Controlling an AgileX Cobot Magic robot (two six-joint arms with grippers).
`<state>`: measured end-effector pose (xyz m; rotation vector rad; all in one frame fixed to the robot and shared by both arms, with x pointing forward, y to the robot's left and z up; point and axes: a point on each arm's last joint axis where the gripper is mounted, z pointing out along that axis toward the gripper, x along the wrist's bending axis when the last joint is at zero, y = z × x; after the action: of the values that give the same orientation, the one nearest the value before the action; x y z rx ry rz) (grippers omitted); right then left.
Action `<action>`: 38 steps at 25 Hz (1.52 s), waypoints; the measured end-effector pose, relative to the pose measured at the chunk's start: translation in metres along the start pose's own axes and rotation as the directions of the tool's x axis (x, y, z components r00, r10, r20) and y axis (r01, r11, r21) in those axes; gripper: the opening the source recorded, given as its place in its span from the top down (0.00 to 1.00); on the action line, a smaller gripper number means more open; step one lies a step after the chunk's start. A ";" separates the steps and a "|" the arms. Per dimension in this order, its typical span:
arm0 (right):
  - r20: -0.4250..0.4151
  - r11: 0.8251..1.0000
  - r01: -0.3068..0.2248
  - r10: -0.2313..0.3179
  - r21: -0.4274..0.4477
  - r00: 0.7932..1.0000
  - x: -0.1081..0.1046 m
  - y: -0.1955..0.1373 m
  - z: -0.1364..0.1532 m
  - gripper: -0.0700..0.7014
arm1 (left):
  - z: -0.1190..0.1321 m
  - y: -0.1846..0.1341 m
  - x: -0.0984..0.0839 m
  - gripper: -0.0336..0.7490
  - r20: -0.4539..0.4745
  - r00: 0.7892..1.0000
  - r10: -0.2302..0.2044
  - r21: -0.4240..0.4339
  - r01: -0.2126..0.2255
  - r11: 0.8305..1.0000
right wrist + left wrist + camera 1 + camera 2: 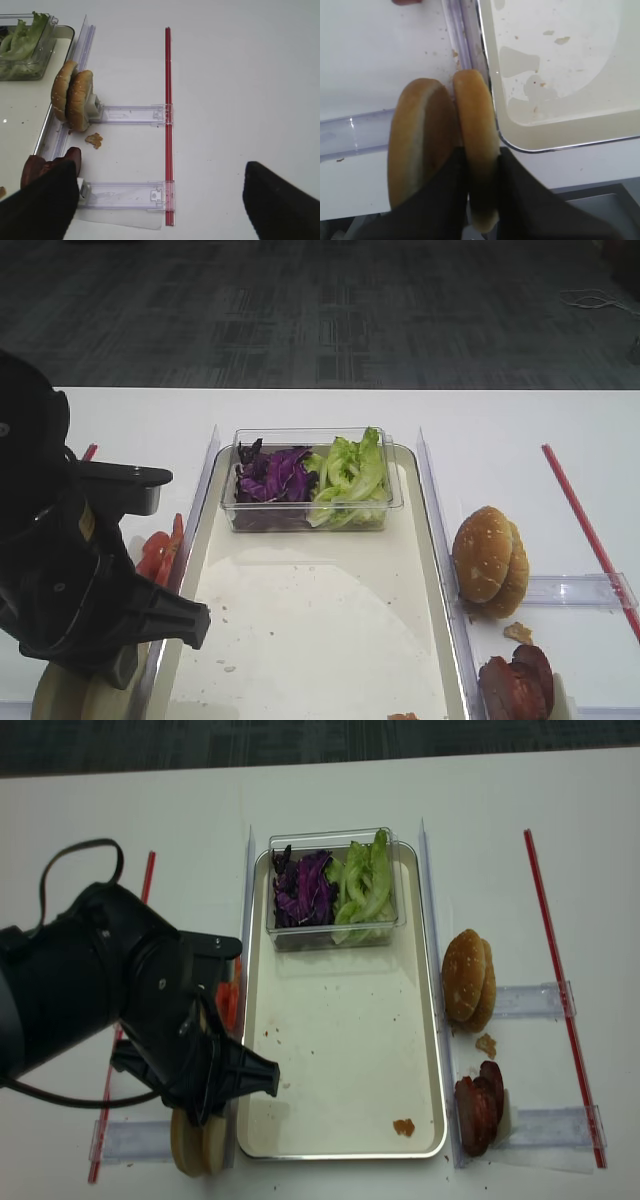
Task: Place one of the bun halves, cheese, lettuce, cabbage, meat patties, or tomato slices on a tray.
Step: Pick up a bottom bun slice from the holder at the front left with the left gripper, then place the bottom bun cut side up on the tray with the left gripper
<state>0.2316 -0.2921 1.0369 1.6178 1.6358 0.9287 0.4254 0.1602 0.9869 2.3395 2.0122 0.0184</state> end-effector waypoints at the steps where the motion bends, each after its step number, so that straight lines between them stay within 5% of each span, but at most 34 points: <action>1: 0.000 1.000 0.000 0.000 0.000 1.000 0.000 0.000 0.000 0.01 | 0.000 0.000 0.000 0.80 0.000 1.000 0.000 0.000 0.000 1.000; 20: 0.000 1.000 0.000 0.000 0.000 1.000 0.000 0.000 0.000 0.01 | -0.027 0.011 -0.004 0.83 -0.019 1.000 0.012 0.002 -0.011 1.000; 29: 0.000 1.000 0.000 0.000 0.000 1.000 0.000 0.000 0.000 0.01 | -0.060 0.008 0.000 0.83 0.008 0.999 0.043 -0.107 -0.042 0.993; 38: 0.000 1.000 0.000 0.000 0.000 1.000 0.000 0.000 0.000 0.01 | -0.067 0.010 -0.008 0.84 0.120 0.991 0.057 -0.183 -0.034 0.983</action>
<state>0.2316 -0.2921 1.0369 1.6178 1.6358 0.9287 0.4310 0.1533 1.0543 2.2161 1.8180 0.0535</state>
